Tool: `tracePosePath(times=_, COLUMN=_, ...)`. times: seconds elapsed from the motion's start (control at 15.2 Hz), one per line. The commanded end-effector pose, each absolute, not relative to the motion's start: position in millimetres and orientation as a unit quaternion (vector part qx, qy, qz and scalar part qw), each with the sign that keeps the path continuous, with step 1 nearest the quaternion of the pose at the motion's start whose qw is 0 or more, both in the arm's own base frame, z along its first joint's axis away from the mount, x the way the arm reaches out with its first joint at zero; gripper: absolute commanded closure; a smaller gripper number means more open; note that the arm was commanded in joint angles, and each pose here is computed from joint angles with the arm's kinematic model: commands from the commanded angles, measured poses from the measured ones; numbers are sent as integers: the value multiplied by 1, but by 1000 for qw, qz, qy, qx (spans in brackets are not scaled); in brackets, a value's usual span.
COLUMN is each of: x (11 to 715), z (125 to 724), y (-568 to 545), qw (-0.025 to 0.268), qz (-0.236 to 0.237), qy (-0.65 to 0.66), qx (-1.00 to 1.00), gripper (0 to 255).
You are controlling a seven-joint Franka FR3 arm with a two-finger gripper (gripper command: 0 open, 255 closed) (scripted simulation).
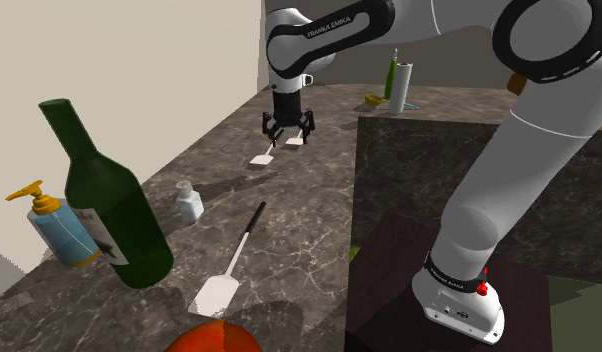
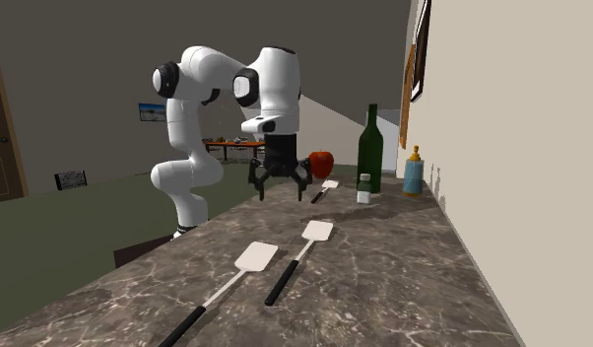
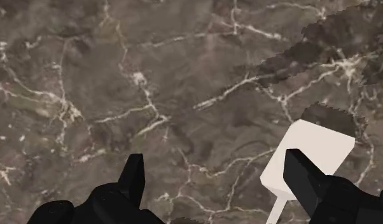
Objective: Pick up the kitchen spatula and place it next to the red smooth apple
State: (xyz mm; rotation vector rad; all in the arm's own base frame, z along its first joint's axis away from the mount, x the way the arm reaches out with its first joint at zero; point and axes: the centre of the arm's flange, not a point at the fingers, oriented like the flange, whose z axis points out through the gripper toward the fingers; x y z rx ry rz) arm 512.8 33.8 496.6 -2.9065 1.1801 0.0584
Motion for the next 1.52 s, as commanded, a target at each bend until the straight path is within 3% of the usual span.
tracePosePath(times=0.0, x=538, z=492, y=28, qw=-1, qz=10, qy=408, qx=-913, gripper=0)
tracePosePath(times=0.59, x=637, z=482, y=-11, qw=-18, qz=-28, qy=538, qx=-842, gripper=0)
tracePosePath(times=1.45, x=638, z=442, y=-13, qw=-18, qz=-28, qy=538, qx=-842, gripper=0)
